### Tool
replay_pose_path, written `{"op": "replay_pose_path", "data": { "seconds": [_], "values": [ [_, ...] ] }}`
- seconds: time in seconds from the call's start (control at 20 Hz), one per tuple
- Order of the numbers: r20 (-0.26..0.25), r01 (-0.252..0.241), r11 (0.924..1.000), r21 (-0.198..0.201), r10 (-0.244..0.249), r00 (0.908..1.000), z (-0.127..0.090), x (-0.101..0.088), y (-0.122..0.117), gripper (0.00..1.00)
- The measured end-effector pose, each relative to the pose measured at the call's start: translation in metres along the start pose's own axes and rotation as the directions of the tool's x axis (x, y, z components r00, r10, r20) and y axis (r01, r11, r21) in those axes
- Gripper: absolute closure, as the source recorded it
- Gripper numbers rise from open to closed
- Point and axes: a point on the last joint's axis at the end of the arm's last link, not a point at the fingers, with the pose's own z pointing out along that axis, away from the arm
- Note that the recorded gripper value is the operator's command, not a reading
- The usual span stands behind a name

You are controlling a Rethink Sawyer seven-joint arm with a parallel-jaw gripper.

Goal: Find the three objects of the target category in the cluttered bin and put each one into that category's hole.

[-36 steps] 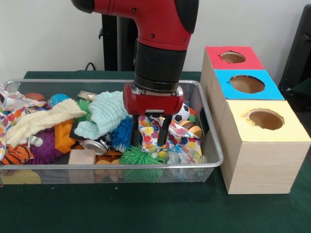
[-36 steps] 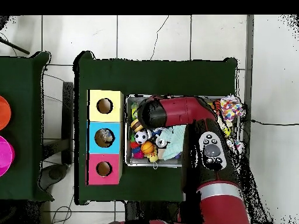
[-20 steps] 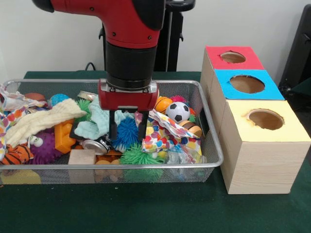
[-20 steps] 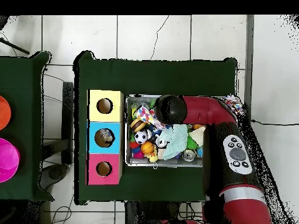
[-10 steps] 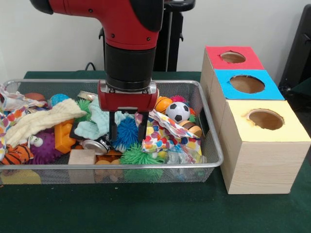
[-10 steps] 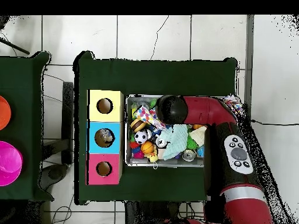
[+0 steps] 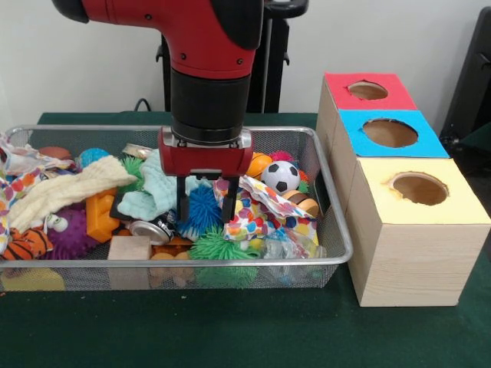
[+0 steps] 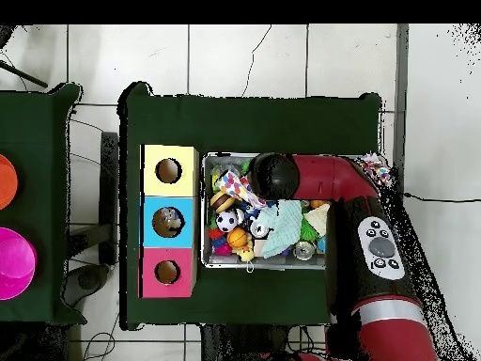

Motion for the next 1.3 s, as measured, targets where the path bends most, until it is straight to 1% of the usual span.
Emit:
{"op": "replay_pose_path", "data": {
  "seconds": [0.25,0.4,0.65,0.7,1.1,1.3],
  "values": [
    [0.0,0.002,1.0,0.0,-0.002,1.0,0.0,0.0,0.001,0.0],
    [0.001,0.009,1.0,-0.001,-0.009,1.0,0.0,-0.001,0.006,0.0],
    [0.002,0.031,0.9995,-0.003,-0.031,0.9995,-0.001,-0.004,0.022,0.0],
    [0.003,0.041,0.9991,-0.005,-0.041,0.9991,-0.002,-0.005,0.029,0.0],
    [0.006,0.088,0.9961,-0.01,-0.088,0.9961,-0.002,-0.016,0.064,0.0],
    [0.01,0.097,0.9952,-0.014,-0.097,0.9952,0.002,-0.021,0.074,0.0]
  ]
}}
